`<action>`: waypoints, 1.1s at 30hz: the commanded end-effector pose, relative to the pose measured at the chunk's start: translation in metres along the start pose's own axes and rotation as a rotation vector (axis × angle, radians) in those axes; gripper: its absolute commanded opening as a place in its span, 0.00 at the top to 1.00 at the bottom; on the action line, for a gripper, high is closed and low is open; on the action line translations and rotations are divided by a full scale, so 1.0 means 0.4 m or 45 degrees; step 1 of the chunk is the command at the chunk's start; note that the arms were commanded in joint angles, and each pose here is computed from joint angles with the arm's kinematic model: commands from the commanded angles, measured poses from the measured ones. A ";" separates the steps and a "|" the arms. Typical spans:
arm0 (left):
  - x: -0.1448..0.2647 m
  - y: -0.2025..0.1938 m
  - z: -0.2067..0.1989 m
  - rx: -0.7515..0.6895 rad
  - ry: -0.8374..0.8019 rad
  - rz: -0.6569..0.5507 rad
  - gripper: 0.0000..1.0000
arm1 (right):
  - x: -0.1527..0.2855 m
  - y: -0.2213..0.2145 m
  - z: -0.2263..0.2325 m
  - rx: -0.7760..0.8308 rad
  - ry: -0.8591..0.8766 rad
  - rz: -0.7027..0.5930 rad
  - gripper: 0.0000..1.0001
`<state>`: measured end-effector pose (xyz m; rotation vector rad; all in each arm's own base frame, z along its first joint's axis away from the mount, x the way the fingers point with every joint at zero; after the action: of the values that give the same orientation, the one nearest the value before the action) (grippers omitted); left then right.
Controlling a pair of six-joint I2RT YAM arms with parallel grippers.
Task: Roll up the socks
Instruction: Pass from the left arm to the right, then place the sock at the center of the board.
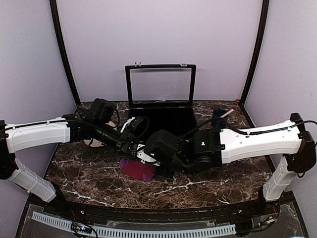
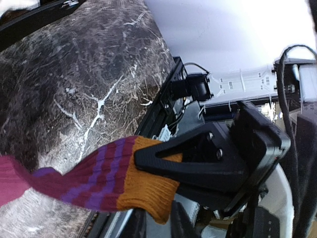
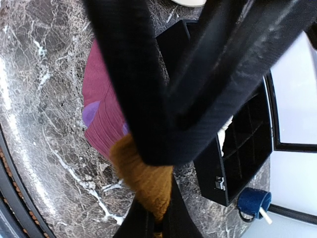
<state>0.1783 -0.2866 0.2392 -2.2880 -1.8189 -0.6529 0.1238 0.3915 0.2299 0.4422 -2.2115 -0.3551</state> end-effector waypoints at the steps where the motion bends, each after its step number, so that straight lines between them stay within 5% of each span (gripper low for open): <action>1: 0.007 0.021 -0.007 -0.031 0.066 -0.068 0.72 | 0.012 0.001 -0.037 -0.195 0.002 0.002 1.00; 5: 0.020 0.046 0.014 -0.039 0.140 -0.213 0.62 | 0.000 -0.049 -0.065 -0.431 0.048 0.072 1.00; 14: 0.014 0.058 0.102 -0.048 0.291 -0.356 0.60 | -0.035 -0.177 -0.080 -0.696 0.123 0.263 1.00; 33: -0.038 0.003 0.323 -0.036 0.593 -0.264 0.80 | -0.101 -0.342 -0.120 -0.816 0.115 0.489 1.00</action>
<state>0.2077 -0.2582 0.1330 -1.7934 -1.8713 -1.0697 0.2039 0.2867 0.1751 -0.2814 -1.8892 -0.7729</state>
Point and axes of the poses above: each gripper's point midway between its finger pads, its own x axis back along the fingers, its own z axis along the line the jaws close on, y = z × x, the point moved 6 cm from there along x, back along the fingers, and after that the axes turned 11 degrees about x, right-handed, at the moved point
